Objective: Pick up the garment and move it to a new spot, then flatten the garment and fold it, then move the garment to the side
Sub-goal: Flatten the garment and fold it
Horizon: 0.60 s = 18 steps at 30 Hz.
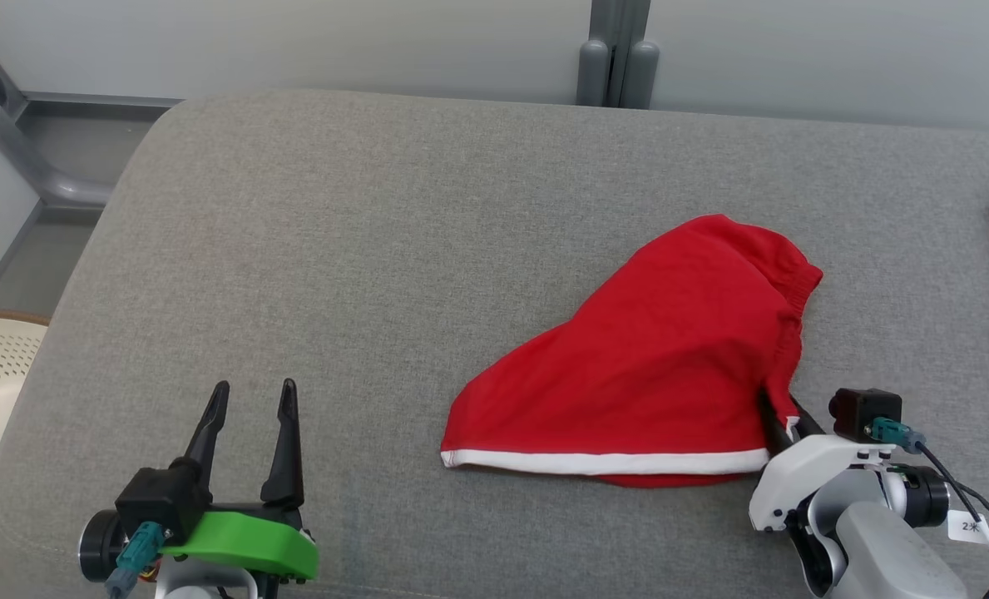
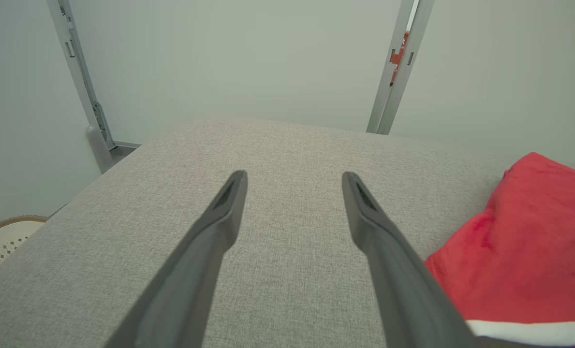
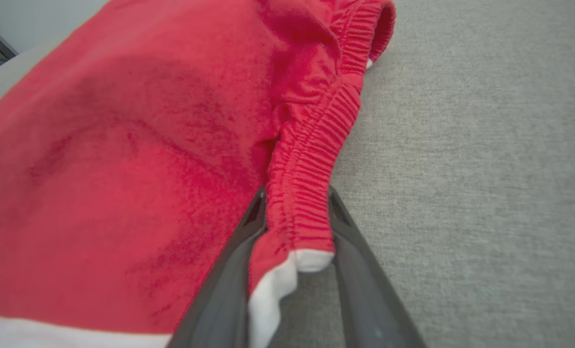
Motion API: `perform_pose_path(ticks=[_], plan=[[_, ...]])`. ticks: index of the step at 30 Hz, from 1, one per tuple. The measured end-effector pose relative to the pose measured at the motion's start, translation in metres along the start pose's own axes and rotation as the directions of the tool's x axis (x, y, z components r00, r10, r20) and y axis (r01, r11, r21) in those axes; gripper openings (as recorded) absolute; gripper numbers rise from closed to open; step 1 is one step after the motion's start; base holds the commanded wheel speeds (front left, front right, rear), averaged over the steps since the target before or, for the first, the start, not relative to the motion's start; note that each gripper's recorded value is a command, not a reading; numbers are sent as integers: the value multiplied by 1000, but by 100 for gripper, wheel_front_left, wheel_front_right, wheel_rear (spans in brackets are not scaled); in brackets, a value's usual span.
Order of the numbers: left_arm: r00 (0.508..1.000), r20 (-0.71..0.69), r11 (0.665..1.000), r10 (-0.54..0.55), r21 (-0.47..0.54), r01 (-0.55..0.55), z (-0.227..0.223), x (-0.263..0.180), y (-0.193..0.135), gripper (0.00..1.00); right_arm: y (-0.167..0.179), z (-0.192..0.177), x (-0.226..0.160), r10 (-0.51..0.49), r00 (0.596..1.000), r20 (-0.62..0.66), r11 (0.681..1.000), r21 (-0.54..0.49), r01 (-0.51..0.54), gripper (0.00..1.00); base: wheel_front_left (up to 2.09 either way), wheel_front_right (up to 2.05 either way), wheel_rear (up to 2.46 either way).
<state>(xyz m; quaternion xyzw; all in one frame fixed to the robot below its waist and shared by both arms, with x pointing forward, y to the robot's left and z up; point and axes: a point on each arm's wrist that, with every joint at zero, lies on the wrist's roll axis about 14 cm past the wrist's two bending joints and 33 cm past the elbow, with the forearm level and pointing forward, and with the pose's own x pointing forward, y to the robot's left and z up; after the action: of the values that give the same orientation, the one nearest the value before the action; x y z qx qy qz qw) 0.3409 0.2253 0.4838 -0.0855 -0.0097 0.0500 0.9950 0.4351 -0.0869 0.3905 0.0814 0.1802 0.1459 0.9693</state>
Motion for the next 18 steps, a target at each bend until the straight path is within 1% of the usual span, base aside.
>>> perform_pose_path(ticks=[4, 8, 14, 18], plan=[[1000, 5, 1000, 0, -1, 0, 1, -1, 0, 100, 0, 7, -2, 7, 1000, 19, 1000, -13, -7, 0, 0, 0, 0], [1000, 6, 1000, -6, -4, 6, 1, -4, -2, 100, -8, 23, -14, -2, 996, 84, 999, -31, 4, 0, 0, 0, 0], [999, -1, 999, -36, -16, 36, -3, -9, -12, 100, -22, 16, -51, -29, 994, 109, 998, -52, 35, 0, 0, 0, 0], [998, -4, 998, -62, -20, 62, -4, -10, -20, 100, -25, 6, -74, -44, 992, 114, 998, -41, 49, 0, 0, 0, 0]])
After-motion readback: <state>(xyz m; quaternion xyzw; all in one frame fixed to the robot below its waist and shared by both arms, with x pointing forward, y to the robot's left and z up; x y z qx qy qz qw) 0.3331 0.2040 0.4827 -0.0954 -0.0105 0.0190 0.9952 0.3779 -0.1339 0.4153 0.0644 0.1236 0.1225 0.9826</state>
